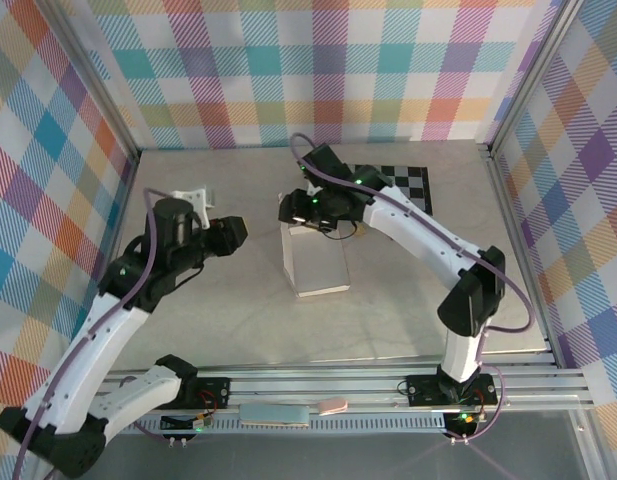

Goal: Fold the paper box

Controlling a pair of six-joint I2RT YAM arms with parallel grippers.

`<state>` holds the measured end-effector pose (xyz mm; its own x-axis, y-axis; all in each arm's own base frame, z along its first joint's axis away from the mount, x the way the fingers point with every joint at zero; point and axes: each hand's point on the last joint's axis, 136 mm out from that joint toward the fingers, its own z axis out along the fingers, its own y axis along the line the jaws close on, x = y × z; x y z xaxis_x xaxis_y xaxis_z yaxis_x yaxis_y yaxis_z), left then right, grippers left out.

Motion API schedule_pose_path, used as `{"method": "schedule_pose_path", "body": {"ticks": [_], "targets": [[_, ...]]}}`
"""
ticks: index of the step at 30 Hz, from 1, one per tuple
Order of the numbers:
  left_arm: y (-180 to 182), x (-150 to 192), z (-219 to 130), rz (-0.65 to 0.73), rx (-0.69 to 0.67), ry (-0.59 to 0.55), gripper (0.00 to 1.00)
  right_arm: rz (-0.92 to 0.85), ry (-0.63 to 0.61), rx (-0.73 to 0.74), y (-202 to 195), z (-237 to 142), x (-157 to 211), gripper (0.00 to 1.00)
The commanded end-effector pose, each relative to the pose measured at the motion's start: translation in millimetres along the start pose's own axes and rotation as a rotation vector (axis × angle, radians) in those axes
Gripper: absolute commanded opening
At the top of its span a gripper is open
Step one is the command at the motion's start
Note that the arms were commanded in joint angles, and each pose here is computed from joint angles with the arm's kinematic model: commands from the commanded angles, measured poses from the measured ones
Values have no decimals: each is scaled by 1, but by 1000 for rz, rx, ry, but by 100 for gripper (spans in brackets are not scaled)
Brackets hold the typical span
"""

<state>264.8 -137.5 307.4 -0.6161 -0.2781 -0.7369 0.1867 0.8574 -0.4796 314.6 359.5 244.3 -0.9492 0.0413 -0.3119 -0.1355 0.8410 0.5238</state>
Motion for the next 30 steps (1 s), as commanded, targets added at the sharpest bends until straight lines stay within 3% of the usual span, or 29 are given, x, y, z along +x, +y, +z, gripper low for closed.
{"method": "schedule_pose_path", "body": {"ticks": [1,6,11,14,18,24,30], "targets": [[-2,-1,-2,56,42,-55,41,-137,82,6,6,18,12,57],[10,21,-10,48,8,18,40,-106,145,69,4,41,14,51],[15,27,-19,35,-5,18,40,-74,139,86,4,55,8,39],[19,29,-23,33,-26,18,40,-51,124,76,10,57,3,27],[25,32,-25,51,-57,30,40,-7,53,104,12,46,-8,1],[24,32,-25,71,-50,33,40,171,-134,171,5,4,-34,0],[21,26,-21,116,-49,29,42,522,-358,343,-35,-61,-43,0]]}}
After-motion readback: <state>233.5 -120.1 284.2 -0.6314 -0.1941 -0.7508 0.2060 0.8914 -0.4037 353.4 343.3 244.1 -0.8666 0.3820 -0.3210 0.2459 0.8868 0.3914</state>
